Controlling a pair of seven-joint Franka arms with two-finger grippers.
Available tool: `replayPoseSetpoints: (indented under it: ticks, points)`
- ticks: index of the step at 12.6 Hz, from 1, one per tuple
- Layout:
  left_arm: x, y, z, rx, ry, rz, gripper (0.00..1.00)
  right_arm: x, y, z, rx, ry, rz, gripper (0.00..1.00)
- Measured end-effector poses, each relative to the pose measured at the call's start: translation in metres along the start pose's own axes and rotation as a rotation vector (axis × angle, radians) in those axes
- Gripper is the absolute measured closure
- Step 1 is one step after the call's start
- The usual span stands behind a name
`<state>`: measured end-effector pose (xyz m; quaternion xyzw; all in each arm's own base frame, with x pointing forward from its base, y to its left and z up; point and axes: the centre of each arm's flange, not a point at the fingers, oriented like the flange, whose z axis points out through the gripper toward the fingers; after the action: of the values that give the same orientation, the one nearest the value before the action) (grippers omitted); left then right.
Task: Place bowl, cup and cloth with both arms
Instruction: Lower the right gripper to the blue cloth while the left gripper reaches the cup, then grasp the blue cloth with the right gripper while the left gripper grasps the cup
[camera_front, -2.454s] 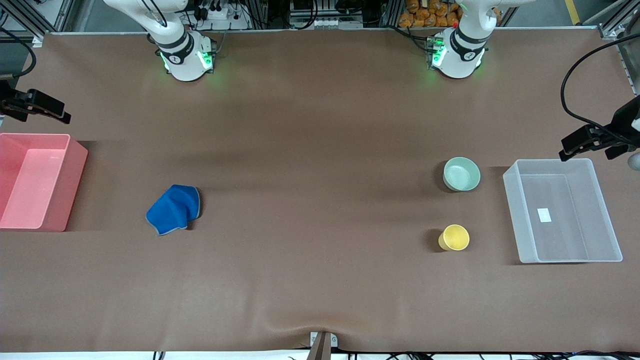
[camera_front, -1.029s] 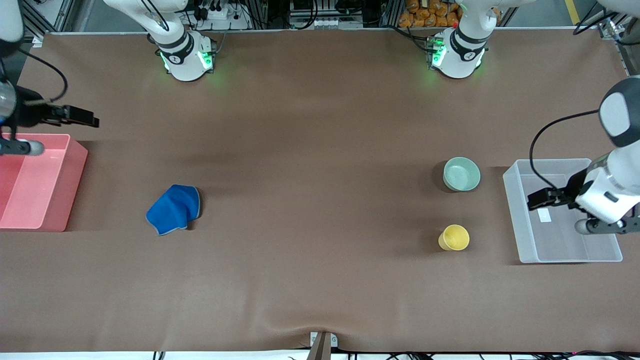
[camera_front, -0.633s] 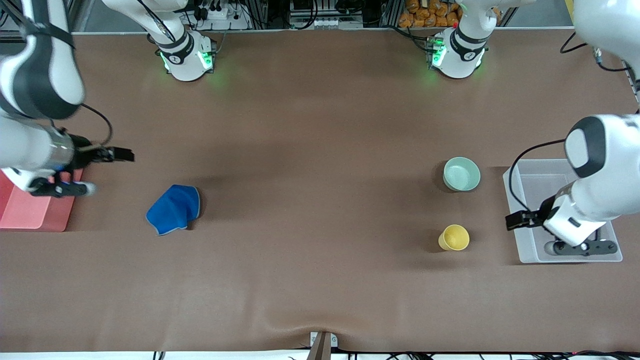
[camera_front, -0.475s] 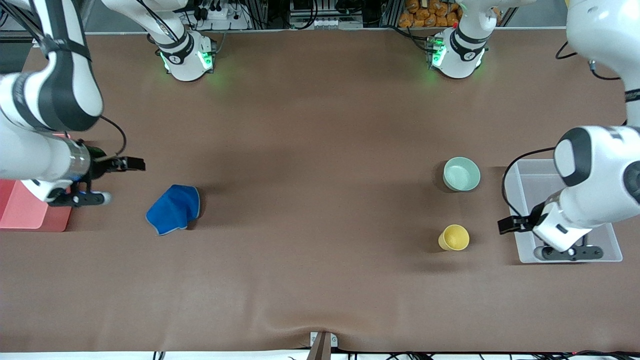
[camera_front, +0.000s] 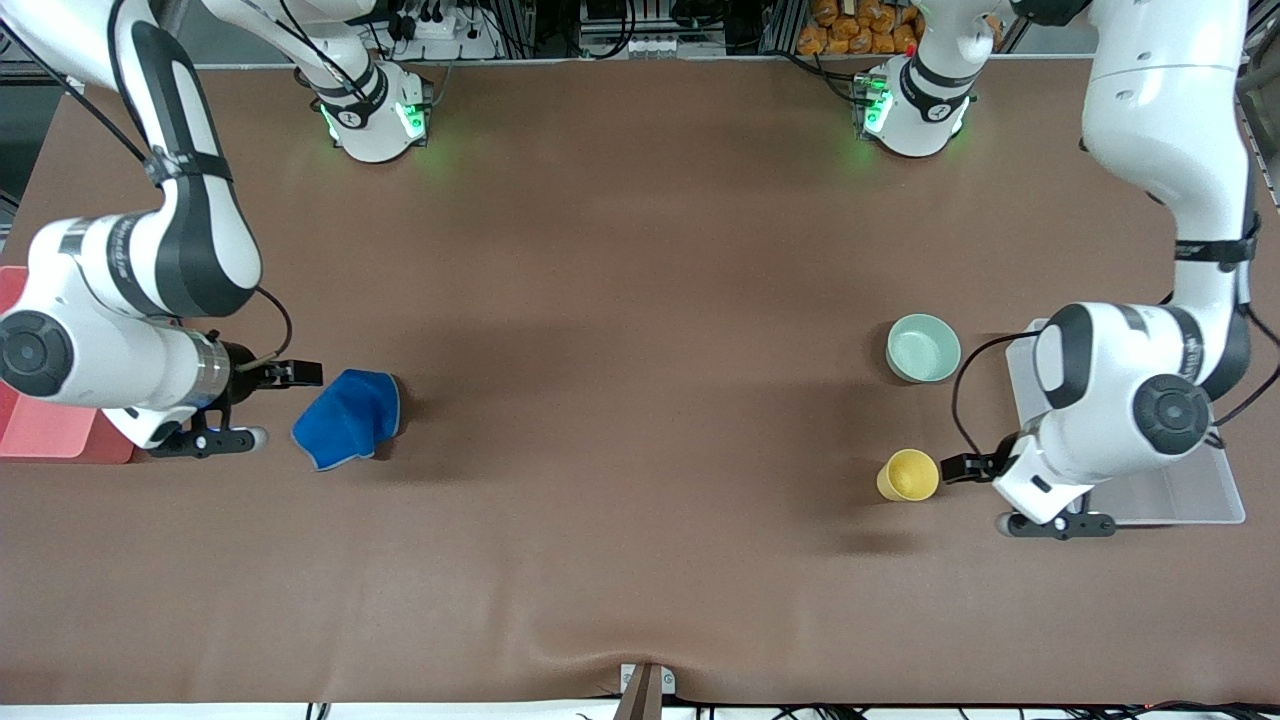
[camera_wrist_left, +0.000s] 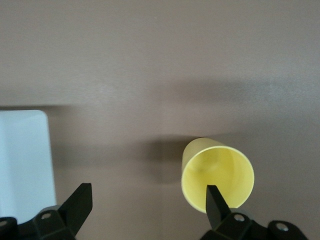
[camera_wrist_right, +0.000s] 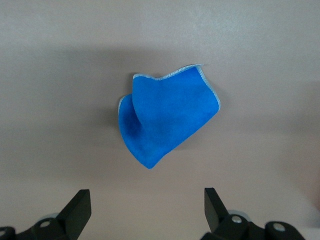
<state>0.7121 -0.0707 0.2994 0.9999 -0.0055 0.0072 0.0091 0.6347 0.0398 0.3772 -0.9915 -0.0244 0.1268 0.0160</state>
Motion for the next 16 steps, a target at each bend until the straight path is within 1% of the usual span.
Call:
replayPoseSetpoints:
  ticks: [2, 5, 6, 7, 8, 10, 11, 12, 13, 14, 16]
  points:
    - [0.002, 0.012, 0.014, -0.002, 0.009, 0.003, 0.00, 0.006, 0.005, 0.015, -0.002, -0.017, 0.046, 0.00]
    - [0.004, 0.011, 0.033, -0.002, 0.017, 0.001, 0.00, 0.017, 0.008, 0.039, -0.005, -0.031, 0.155, 0.00]
    - [0.004, 0.011, 0.039, -0.002, 0.020, 0.000, 0.06, 0.020, 0.009, 0.050, -0.007, -0.047, 0.195, 0.00]
    - [0.005, 0.011, 0.044, -0.002, 0.021, 0.000, 0.06, 0.022, 0.009, 0.062, -0.010, -0.066, 0.234, 0.00]
    - [0.005, 0.011, 0.048, -0.002, 0.019, -0.001, 0.15, 0.024, 0.010, 0.075, -0.014, -0.087, 0.262, 0.00]
    - [0.004, 0.011, 0.050, -0.002, 0.017, -0.002, 0.40, 0.028, 0.013, 0.099, -0.018, -0.126, 0.292, 0.00]
    - [0.005, 0.011, 0.050, -0.002, 0.018, -0.004, 0.50, 0.029, 0.014, 0.109, -0.014, -0.142, 0.301, 0.00]
    - [0.005, 0.011, 0.050, -0.003, 0.018, -0.017, 0.51, 0.031, 0.015, 0.117, 0.000, -0.155, 0.311, 0.00]
    - [0.005, 0.012, 0.050, -0.003, 0.018, -0.032, 0.58, 0.032, 0.015, 0.123, 0.029, -0.167, 0.328, 0.00]
    - [0.005, 0.013, 0.050, -0.004, 0.018, -0.045, 0.70, 0.033, 0.018, 0.128, 0.057, -0.175, 0.344, 0.00]
    - [0.004, 0.017, 0.050, -0.005, 0.018, -0.058, 0.95, 0.034, 0.025, 0.134, 0.081, -0.182, 0.365, 0.00]
